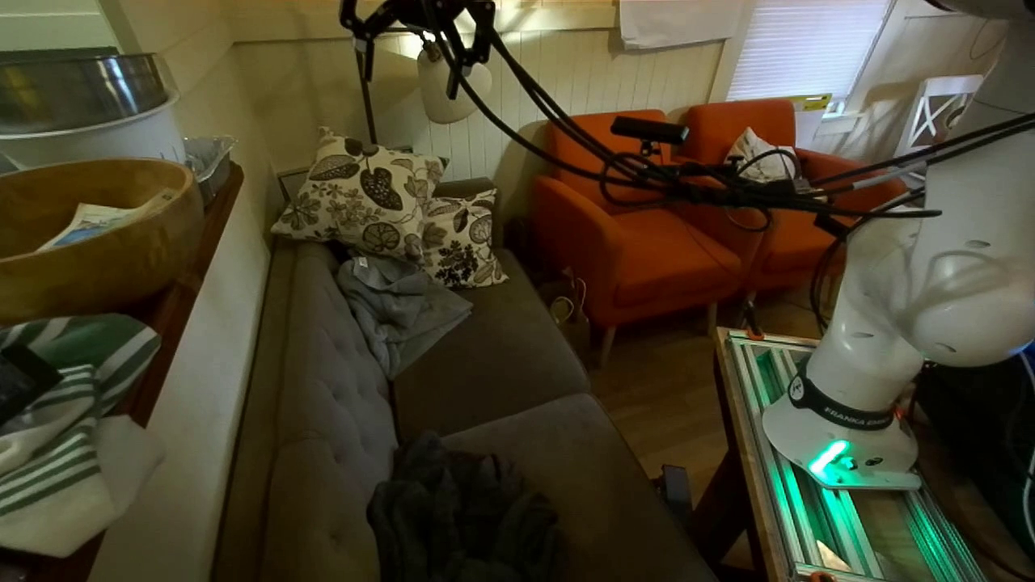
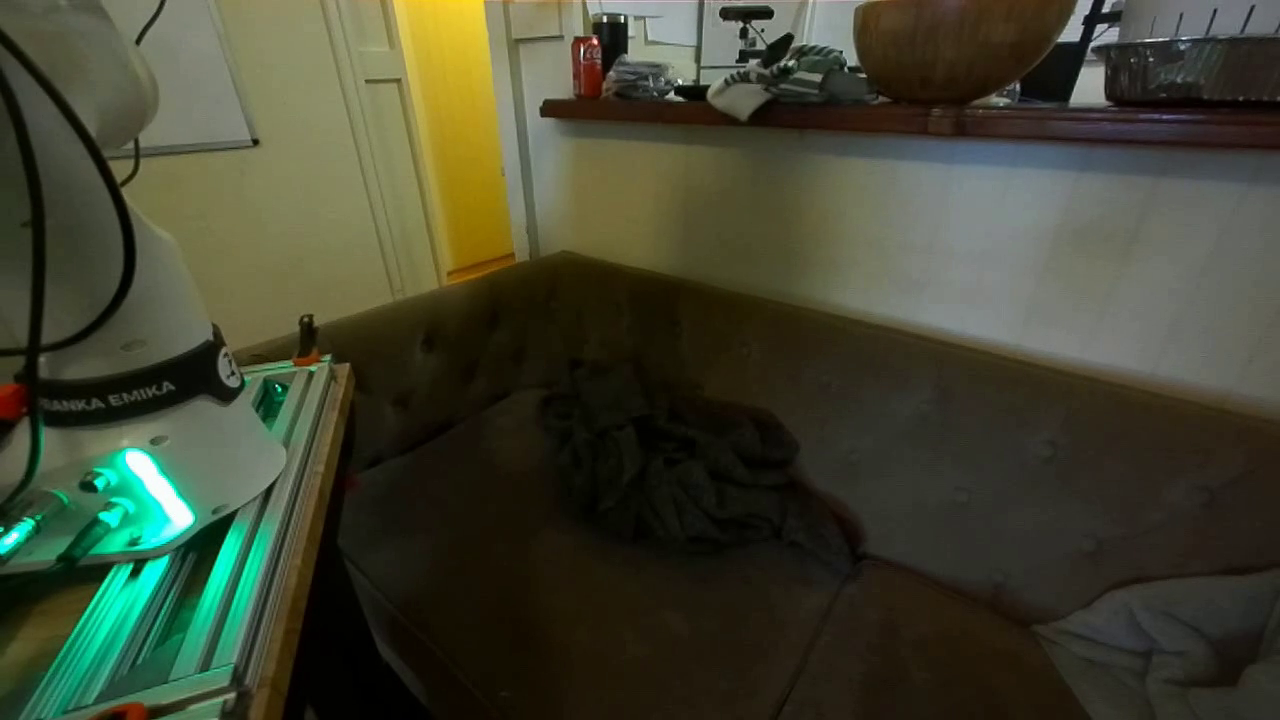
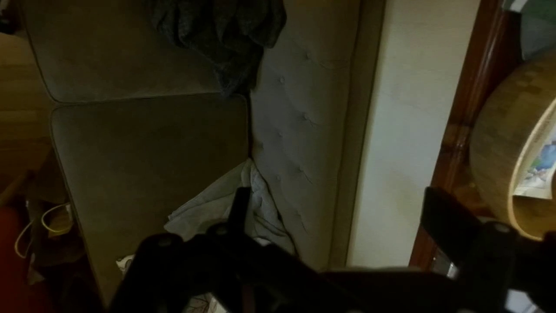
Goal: Put the wooden bowl on the sofa
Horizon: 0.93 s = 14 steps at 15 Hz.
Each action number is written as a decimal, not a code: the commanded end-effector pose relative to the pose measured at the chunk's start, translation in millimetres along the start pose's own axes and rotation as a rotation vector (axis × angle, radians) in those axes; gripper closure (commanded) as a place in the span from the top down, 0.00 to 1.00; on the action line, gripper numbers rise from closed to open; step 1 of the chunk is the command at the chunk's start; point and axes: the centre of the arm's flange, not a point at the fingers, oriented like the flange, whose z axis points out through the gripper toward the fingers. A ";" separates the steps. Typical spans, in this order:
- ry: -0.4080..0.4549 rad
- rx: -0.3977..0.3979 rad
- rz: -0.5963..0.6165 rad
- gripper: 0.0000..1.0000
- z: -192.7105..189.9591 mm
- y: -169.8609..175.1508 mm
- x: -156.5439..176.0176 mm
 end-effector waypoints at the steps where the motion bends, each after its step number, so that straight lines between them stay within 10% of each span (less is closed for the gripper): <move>1: 0.103 0.081 0.051 1.00 1.0 -37.2 30.5; 4: 0.138 0.166 0.027 1.00 15.1 -69.8 56.6; 10: -0.061 0.260 -0.063 1.00 59.6 -140.0 66.0; 14: -0.029 0.223 -0.062 1.00 83.7 -105.9 49.5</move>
